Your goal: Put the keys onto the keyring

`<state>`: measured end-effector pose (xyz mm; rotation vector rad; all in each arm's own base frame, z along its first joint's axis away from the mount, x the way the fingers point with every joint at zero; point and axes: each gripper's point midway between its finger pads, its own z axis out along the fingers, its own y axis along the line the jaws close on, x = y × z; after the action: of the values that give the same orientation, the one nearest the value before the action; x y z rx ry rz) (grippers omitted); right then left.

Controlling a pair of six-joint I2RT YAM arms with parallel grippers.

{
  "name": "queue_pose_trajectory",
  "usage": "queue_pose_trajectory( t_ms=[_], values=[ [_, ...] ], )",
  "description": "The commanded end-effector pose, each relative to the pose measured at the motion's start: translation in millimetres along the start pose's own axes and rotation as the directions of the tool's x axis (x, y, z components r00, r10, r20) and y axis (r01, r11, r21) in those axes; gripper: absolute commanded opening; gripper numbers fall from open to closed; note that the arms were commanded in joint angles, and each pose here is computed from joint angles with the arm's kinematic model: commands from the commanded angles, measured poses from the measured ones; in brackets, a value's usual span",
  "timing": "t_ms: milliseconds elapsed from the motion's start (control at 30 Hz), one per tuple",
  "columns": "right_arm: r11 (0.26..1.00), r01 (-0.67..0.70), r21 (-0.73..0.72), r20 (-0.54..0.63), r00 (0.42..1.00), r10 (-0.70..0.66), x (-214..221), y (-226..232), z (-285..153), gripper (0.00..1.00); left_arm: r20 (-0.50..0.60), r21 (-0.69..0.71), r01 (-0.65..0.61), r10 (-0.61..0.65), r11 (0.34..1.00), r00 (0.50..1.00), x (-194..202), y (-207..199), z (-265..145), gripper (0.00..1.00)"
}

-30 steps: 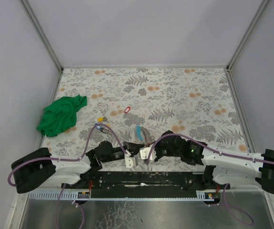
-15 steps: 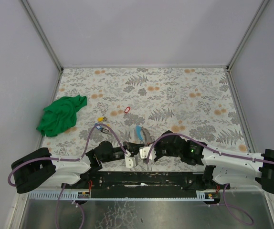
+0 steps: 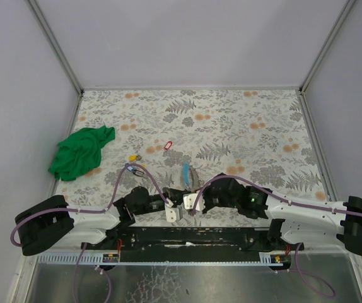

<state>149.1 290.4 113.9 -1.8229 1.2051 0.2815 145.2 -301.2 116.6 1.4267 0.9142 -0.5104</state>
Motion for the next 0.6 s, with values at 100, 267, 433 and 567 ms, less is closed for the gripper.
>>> queue_pose_trajectory(
  t_ms=[100,267,433,567],
  values=[
    [0.997,-0.005,0.082,0.031,1.0,0.002,-19.1,-24.1,-5.8,0.0,0.066,-0.057,-0.036,0.039,0.998,0.997,-20.7,16.4,2.9,0.0],
    [0.996,-0.008,0.091,0.003,1.0,0.008,-14.0,-25.5,-8.0,0.0,0.067,-0.055,-0.035,0.038,0.998,0.997,-20.6,16.1,3.4,0.0],
    [0.995,-0.016,0.094,0.0,1.0,0.016,-14.0,-26.6,-6.6,0.0,0.068,-0.054,-0.034,0.038,0.998,0.997,-20.6,15.9,3.4,0.0],
    [0.996,-0.019,0.092,0.002,1.0,0.019,-15.1,-26.6,-6.1,0.0,0.071,-0.049,-0.033,0.036,0.998,0.997,-21.3,14.9,3.9,0.0]
  ],
)
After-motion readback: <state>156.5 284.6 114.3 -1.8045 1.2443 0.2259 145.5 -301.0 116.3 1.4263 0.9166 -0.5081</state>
